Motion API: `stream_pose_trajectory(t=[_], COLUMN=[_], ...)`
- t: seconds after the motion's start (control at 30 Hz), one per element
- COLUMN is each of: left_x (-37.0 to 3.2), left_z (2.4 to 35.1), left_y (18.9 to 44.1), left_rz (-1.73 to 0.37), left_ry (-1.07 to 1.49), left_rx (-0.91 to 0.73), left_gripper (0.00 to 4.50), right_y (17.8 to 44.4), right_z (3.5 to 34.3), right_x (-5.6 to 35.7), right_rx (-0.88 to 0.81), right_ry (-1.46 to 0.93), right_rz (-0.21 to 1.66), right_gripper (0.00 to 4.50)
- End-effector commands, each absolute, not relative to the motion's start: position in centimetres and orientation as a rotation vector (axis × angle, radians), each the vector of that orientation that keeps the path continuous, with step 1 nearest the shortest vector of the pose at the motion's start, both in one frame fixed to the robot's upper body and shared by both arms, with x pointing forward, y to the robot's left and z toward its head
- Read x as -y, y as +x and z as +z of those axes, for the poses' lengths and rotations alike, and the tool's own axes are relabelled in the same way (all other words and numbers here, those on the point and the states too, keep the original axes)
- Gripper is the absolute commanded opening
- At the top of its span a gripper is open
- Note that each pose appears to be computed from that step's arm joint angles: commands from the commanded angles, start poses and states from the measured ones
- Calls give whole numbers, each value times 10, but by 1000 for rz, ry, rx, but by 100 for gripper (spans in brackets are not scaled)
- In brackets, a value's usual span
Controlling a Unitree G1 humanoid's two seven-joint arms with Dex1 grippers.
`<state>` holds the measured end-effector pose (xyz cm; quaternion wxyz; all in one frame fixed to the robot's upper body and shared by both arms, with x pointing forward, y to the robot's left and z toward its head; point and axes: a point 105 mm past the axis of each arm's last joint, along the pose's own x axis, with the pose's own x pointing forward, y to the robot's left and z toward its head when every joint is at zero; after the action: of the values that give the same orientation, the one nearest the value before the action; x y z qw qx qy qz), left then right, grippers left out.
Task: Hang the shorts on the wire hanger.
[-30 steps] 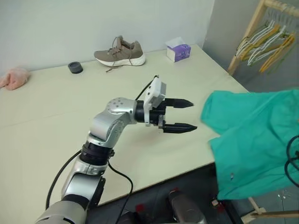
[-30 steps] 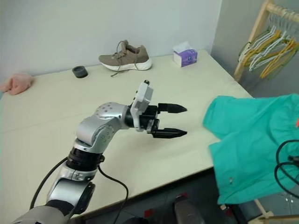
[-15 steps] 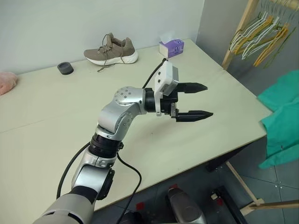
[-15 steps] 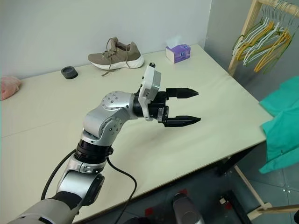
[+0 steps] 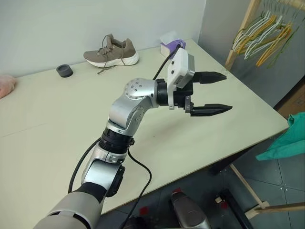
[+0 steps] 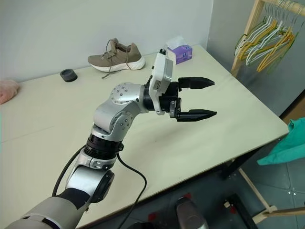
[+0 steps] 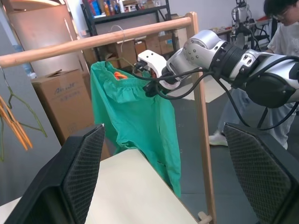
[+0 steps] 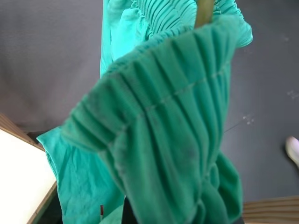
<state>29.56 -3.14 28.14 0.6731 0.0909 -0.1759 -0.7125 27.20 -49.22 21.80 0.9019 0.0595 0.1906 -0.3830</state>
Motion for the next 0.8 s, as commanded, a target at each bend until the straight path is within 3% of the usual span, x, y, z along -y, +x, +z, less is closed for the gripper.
stream_pose_trajectory(t=[0.03,0.7,0.8], left_x=[35,50,49], left_z=[298,321,320], left_y=[291,294,297], left_rz=[-1612,-1699,-1687], left_ry=[234,190,218], left_rx=[472,400,403], left_gripper=[427,427,431], right_y=[270,288,291], right_z=[246,240,243], right_x=[502,499,494], right_rx=[-316,-334,-313], right_ry=[101,169,197], right_rz=[-824,-735,-712], right_gripper=[0,0,76])
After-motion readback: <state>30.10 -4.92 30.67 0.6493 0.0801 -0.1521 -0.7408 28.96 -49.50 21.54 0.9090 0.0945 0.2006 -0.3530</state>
